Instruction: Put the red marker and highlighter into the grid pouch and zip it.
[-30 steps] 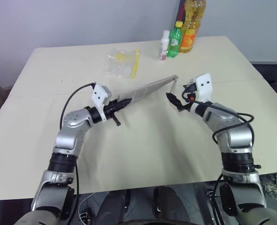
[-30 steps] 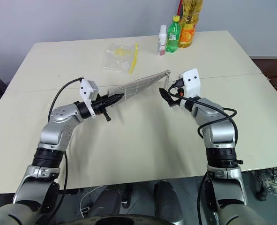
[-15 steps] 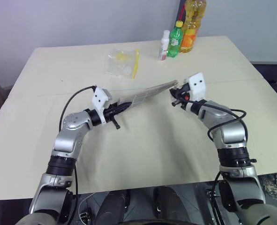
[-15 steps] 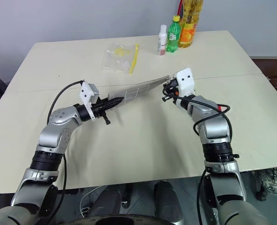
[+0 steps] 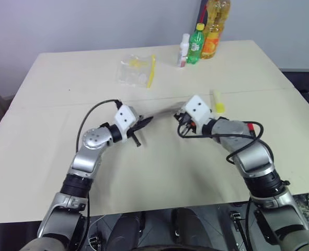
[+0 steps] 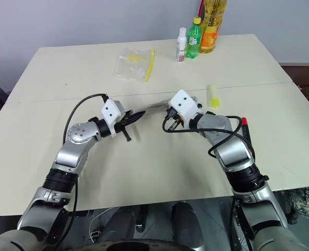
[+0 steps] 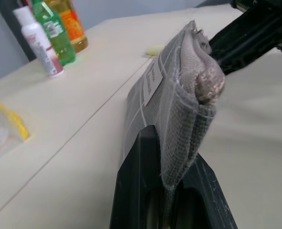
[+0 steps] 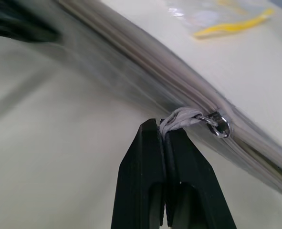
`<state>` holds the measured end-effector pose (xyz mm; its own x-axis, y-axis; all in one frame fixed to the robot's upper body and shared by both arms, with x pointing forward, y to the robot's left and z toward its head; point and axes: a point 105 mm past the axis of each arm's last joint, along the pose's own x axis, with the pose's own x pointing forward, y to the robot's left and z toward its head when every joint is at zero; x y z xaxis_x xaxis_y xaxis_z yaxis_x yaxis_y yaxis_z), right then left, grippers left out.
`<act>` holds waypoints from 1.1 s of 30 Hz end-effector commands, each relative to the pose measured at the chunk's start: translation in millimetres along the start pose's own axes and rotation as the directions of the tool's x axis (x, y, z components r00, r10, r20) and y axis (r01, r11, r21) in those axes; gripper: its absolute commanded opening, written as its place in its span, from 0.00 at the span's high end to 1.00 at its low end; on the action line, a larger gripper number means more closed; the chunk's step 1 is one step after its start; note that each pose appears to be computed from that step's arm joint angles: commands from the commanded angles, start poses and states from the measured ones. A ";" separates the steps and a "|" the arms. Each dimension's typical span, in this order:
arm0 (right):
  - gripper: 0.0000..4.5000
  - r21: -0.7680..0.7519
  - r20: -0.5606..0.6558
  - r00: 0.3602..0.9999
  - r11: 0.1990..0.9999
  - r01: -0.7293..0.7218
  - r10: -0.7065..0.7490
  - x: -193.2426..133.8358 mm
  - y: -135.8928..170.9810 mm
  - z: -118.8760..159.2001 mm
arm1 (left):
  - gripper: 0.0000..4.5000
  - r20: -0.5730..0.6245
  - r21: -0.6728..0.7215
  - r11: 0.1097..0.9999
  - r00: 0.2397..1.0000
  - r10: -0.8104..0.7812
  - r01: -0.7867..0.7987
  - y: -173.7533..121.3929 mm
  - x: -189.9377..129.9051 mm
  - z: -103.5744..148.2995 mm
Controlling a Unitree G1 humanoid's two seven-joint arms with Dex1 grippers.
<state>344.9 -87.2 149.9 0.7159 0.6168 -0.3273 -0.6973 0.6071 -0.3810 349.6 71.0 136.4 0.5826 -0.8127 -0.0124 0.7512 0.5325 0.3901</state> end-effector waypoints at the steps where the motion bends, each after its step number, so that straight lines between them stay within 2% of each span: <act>1: 0.99 -0.067 0.052 0.995 0.994 -0.082 0.085 -2.1 21.2 23.2 | 1.00 0.028 0.063 0.998 0.999 -0.014 0.013 -9.2 7.6 5.4; 10: 0.99 -0.119 0.054 0.976 0.972 -0.202 0.210 -5.9 53.8 34.9 | 1.00 0.050 0.078 0.997 0.999 0.014 -0.018 -16.6 27.8 5.1; 20: 0.99 -0.091 0.043 0.978 0.976 -0.200 0.204 -10.8 55.7 33.5 | 1.00 0.062 0.075 0.997 0.998 0.021 -0.025 -20.5 36.7 4.3; 23: 0.81 -0.042 0.051 0.981 0.982 -0.185 0.187 -18.5 47.4 32.6 | 1.00 0.058 0.077 0.996 0.998 0.036 -0.041 -15.8 35.7 3.4; 28: 0.23 0.055 0.043 0.999 0.998 -0.024 0.021 -42.8 1.3 20.8 | 1.00 0.059 0.059 0.991 0.992 0.114 -0.117 1.1 27.9 3.3; 29: 0.13 0.095 0.007 0.997 0.993 0.073 -0.074 -49.9 -20.9 8.4 | 1.00 0.060 0.042 0.988 0.987 0.148 -0.151 6.8 25.0 3.3; 30: 0.13 0.134 -0.032 0.986 0.977 0.167 -0.164 -56.1 -41.2 -3.8 | 1.00 0.062 0.026 0.983 0.982 0.180 -0.182 11.3 22.7 3.4; 33: 0.13 0.217 -0.093 0.947 0.922 0.321 -0.308 -64.2 -73.0 -24.2 | 1.00 0.061 0.000 0.974 0.972 0.225 -0.226 16.8 20.4 3.5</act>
<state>345.0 -169.7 169.4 0.8569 0.4081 -0.3149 -0.4927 0.8280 -0.2677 372.0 59.8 131.2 0.7057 -0.7047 0.0735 0.6298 0.6714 0.3906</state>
